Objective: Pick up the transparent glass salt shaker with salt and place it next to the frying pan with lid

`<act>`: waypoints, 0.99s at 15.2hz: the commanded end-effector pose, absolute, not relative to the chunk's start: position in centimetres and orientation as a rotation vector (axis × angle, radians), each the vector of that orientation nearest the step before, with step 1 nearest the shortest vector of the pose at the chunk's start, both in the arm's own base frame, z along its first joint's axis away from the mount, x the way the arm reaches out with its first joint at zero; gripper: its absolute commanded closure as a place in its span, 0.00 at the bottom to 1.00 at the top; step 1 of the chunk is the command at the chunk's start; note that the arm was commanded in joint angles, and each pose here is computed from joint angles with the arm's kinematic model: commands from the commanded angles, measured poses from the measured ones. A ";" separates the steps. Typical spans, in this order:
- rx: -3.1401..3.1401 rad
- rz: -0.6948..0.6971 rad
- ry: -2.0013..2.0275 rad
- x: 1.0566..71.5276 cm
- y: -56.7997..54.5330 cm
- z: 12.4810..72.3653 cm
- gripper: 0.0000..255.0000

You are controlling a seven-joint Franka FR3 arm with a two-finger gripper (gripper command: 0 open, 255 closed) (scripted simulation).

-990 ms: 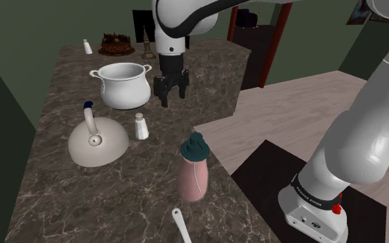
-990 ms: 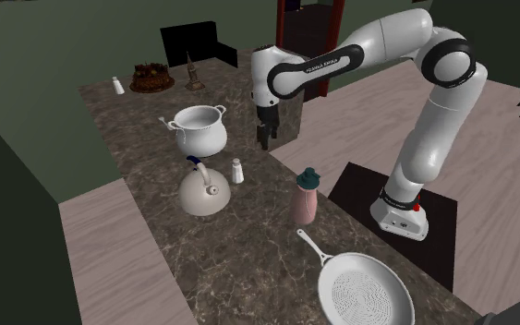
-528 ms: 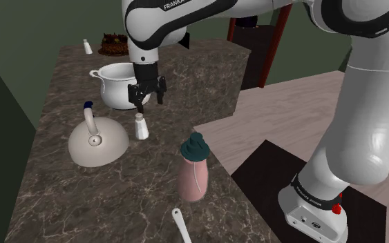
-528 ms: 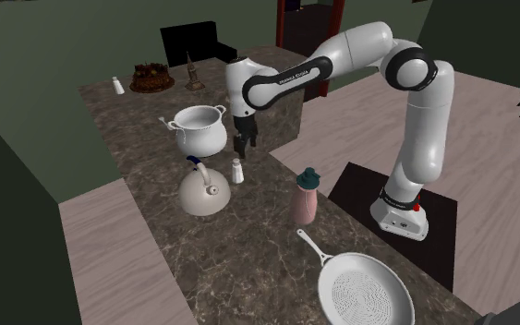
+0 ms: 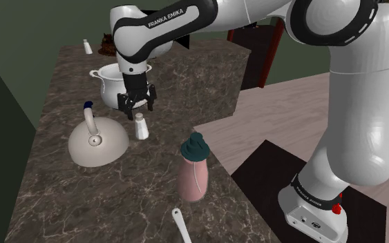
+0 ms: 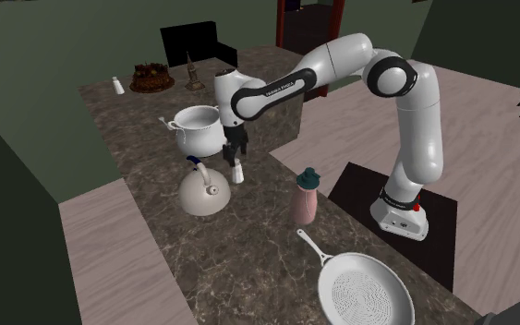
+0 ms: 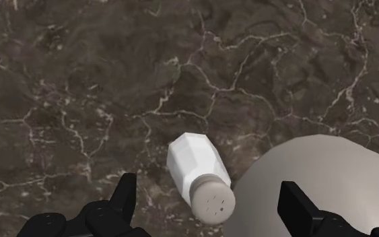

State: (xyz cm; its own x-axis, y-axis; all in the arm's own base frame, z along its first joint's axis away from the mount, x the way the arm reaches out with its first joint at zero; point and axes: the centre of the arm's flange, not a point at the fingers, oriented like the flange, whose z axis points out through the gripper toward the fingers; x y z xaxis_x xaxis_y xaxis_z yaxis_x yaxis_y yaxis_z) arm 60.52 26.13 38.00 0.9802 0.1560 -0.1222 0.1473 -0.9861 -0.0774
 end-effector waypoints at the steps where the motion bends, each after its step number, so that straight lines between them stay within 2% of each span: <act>1: -3.058 0.196 -0.234 60.4 26.3 37.0 0.00; 10: -3.058 0.196 -0.234 60.3 26.4 36.2 0.00; 11: -3.058 0.196 -0.234 60.3 26.4 36.2 1.00; 15: -3.058 0.196 -0.234 60.3 26.4 36.2 1.00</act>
